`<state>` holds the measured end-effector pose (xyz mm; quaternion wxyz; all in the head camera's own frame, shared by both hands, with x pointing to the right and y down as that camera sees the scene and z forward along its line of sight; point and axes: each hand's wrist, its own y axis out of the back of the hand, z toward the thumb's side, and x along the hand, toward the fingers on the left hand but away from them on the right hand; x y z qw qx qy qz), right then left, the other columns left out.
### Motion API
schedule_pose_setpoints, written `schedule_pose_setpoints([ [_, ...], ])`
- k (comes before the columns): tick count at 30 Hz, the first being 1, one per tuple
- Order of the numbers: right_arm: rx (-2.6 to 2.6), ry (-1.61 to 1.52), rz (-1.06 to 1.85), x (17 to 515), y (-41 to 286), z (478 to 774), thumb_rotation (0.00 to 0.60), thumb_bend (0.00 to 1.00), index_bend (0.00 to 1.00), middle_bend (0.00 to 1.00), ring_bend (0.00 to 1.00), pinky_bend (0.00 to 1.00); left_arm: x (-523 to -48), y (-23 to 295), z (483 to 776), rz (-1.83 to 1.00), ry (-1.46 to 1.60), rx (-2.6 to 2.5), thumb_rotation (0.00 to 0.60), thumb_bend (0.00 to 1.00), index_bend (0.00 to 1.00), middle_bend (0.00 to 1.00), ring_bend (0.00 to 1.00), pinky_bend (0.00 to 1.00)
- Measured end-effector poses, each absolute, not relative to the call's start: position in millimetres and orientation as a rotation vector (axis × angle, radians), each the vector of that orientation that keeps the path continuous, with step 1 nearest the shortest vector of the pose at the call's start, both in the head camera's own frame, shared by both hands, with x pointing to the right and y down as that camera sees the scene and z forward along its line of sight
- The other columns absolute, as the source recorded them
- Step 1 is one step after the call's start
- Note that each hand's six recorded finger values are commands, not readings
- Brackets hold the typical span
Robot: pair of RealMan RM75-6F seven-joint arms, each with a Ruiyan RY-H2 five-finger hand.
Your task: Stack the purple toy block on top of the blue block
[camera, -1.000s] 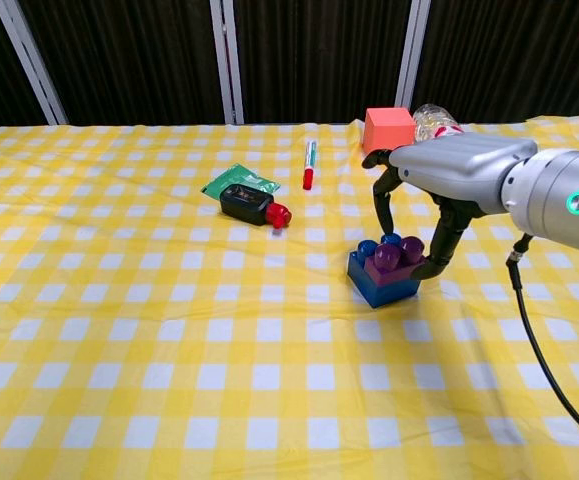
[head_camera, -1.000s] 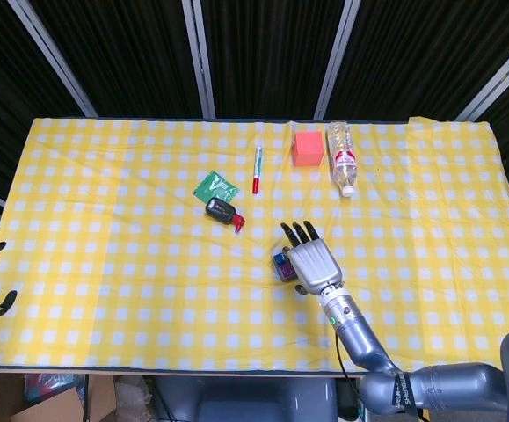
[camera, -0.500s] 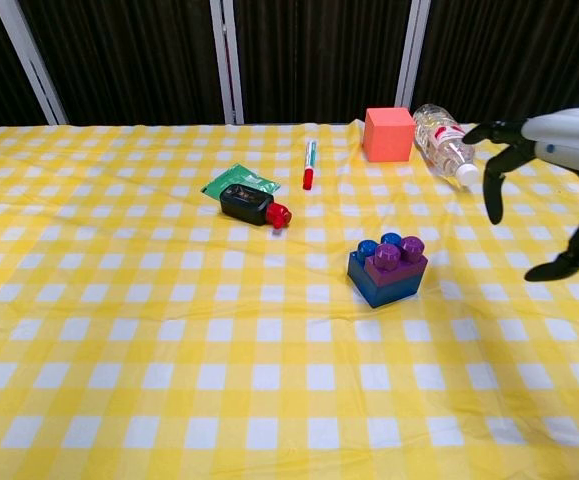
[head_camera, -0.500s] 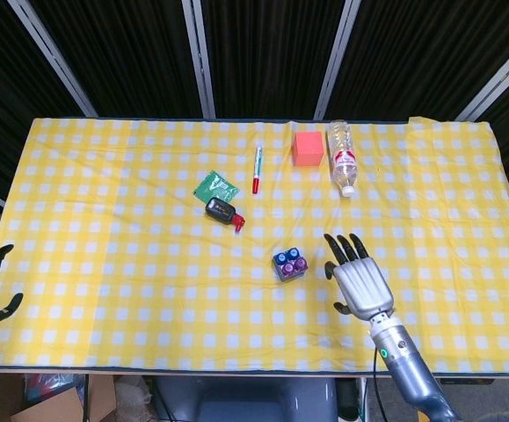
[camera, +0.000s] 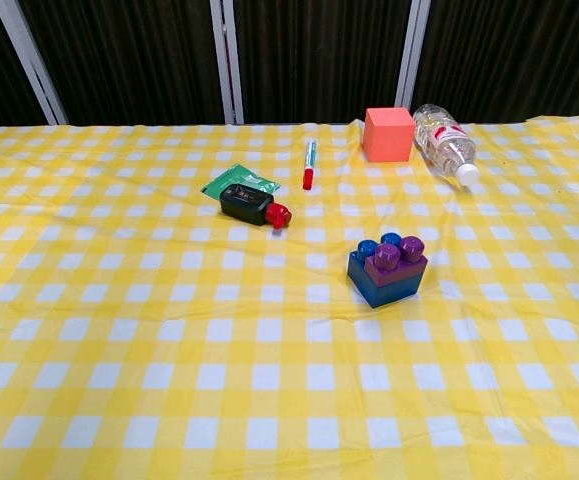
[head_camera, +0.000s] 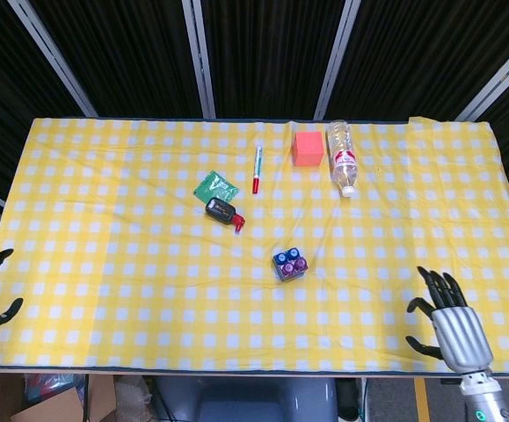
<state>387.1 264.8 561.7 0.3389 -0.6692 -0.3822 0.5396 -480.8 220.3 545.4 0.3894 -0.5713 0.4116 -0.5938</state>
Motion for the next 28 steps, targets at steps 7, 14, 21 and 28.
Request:
schedule_pose_setpoints([
  [7, -1.660, -1.011, 1.531, 428, 278, 548, 0.600, 0.17, 0.00, 0.00, 0.00, 0.00, -479, 222, 544, -1.511, 1.037, -1.432, 0.600, 0.27, 0.17, 0.01, 0.00, 0.12],
  [14, -1.439, -1.003, 1.685, 464, 291, 521, 0.600, 0.17, 0.00, 0.00, 0.00, 0.00, -475, 224, 543, -1.500, 1.026, -1.432, 0.600, 0.27, 0.17, 0.01, 0.00, 0.12],
  [21, -1.446, -1.109, 1.633, 477, 295, 501, 0.600, 0.17, 0.00, 0.00, 0.00, 0.00, -479, 224, 542, -1.507, 1.032, -1.426, 0.600, 0.27, 0.17, 0.01, 0.00, 0.12],
  [28, -1.471, -1.057, 1.567, 471, 296, 501, 0.600, 0.17, 0.00, 0.00, 0.00, 0.00, -482, 223, 539, -1.505, 1.044, -1.414, 0.600, 0.27, 0.17, 0.01, 0.00, 0.12],
])
